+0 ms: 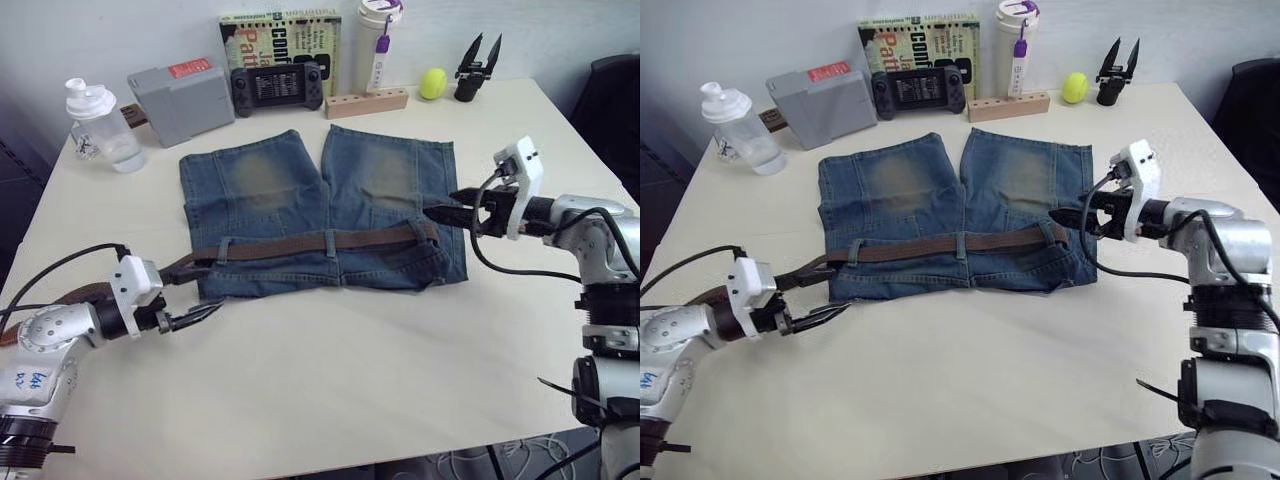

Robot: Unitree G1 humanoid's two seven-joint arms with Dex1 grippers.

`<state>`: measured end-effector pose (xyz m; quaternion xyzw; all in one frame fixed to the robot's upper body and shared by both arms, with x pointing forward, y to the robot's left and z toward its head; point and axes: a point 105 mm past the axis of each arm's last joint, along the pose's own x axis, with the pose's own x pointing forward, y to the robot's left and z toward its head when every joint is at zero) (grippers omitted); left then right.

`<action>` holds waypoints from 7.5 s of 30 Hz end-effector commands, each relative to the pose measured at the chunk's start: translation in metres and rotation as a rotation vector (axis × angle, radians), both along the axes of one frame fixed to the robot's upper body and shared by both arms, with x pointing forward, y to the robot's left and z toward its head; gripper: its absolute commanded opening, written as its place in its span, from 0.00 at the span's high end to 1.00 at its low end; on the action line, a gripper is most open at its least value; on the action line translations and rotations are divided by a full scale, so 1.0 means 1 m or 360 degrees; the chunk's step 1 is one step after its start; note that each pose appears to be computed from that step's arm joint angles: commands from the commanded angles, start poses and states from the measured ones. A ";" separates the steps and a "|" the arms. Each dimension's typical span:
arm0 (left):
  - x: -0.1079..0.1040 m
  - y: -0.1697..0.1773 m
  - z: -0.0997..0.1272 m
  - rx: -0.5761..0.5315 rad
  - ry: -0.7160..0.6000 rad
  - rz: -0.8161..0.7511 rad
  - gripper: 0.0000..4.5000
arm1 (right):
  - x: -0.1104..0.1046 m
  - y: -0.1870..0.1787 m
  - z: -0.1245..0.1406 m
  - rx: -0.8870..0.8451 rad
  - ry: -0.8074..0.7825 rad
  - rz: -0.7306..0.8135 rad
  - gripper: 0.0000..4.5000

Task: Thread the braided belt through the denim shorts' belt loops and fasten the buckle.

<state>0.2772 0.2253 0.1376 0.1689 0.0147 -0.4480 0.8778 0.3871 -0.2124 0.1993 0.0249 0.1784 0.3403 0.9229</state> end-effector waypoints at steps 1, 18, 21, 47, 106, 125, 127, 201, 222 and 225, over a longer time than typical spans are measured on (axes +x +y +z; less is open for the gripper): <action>-0.003 -0.003 0.009 -0.0010 -0.0051 0.0006 0.25 | 0.002 0.002 -0.001 0.0097 0.0099 -0.0004 0.01; 0.011 0.002 0.014 -0.0061 -0.0060 0.0132 0.25 | 0.005 0.025 -0.005 0.0490 0.0296 0.0074 0.92; 0.030 0.014 0.030 -0.0258 -0.0042 0.0253 0.25 | 0.003 0.025 -0.003 0.0491 0.0271 0.0095 0.94; 0.084 0.002 -0.010 -0.0594 0.0817 0.0101 0.25 | -0.030 0.038 -0.016 0.0559 0.0173 0.0130 0.94; -0.065 0.036 -0.073 0.0871 -0.0761 -0.0151 0.79 | -0.162 -0.011 -0.087 -0.0660 0.0032 0.0852 0.83; -0.060 0.011 0.004 0.0150 0.0306 -0.0306 0.01 | -0.152 0.006 0.012 -0.0131 -0.0265 0.0923 0.00; -0.052 0.009 0.020 -0.0025 0.0390 -0.0293 0.01 | -0.132 0.013 0.020 -0.0059 -0.0324 0.0804 0.00; 0.099 0.008 -0.086 0.0858 0.0039 0.0246 0.79 | -0.002 0.011 -0.118 -0.0997 -0.0043 -0.0037 1.00; 0.075 0.008 0.011 0.0165 -0.0318 0.0421 0.26 | -0.028 0.040 -0.036 -0.0347 -0.0374 0.0053 0.38; 0.047 0.009 0.051 -0.0173 -0.0322 0.0499 0.00 | -0.048 0.049 -0.006 -0.0145 -0.0454 0.0214 0.10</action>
